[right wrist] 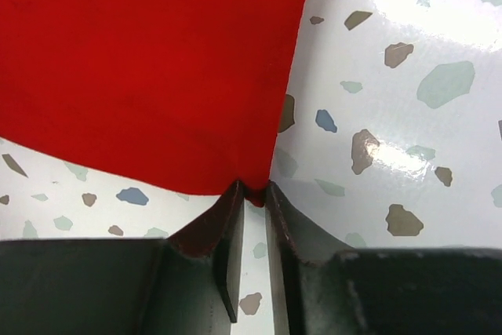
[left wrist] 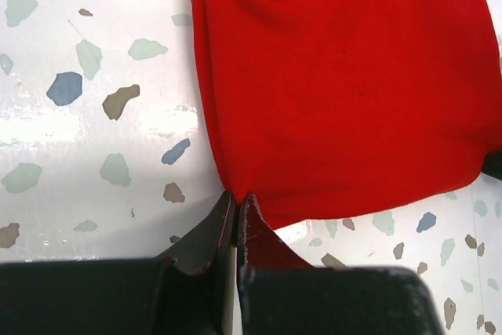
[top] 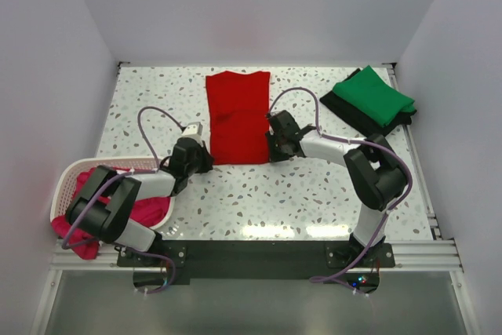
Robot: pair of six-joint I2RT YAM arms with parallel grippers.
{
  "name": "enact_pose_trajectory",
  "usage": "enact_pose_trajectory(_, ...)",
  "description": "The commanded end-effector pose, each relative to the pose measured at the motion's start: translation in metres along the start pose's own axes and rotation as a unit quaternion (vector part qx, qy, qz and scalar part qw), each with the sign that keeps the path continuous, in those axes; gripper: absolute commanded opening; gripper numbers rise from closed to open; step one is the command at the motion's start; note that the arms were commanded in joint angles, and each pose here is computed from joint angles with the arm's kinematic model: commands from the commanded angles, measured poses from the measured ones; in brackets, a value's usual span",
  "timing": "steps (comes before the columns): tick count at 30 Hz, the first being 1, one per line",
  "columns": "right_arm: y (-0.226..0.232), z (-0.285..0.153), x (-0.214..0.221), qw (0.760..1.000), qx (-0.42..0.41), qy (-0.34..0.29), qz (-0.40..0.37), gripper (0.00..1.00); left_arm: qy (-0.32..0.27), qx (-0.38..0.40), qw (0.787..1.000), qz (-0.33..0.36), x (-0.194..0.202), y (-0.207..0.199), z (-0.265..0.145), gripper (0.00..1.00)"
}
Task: Fold and stack the t-shirts
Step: Fold the tshirt
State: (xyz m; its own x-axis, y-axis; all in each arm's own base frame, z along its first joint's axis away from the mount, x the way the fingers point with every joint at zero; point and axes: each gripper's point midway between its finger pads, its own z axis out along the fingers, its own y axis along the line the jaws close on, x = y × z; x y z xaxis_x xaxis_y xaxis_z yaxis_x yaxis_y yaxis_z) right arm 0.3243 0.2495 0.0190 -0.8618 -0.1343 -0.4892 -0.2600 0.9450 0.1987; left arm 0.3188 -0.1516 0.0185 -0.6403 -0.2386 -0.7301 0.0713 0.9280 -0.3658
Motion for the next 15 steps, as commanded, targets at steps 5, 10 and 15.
enact_pose_trajectory(5, 0.002, -0.025, -0.013, 1.000, -0.009, -0.025, 0.000, 0.41, -0.006, -0.005, 1.000, 0.004, 0.001, 0.002, -0.012, 0.34)
enact_pose_trajectory(10, 0.001, -0.030, -0.018, 0.999, -0.018, -0.043, 0.006, 0.47, -0.025, 0.006, 1.000, 0.001, -0.007, -0.002, -0.020, 0.47)
enact_pose_trajectory(15, 0.003, -0.018, -0.015, 0.998, -0.051, -0.030, 0.021, 0.46, -0.019, 0.021, 1.000, 0.002, -0.002, -0.006, -0.018, 0.47)
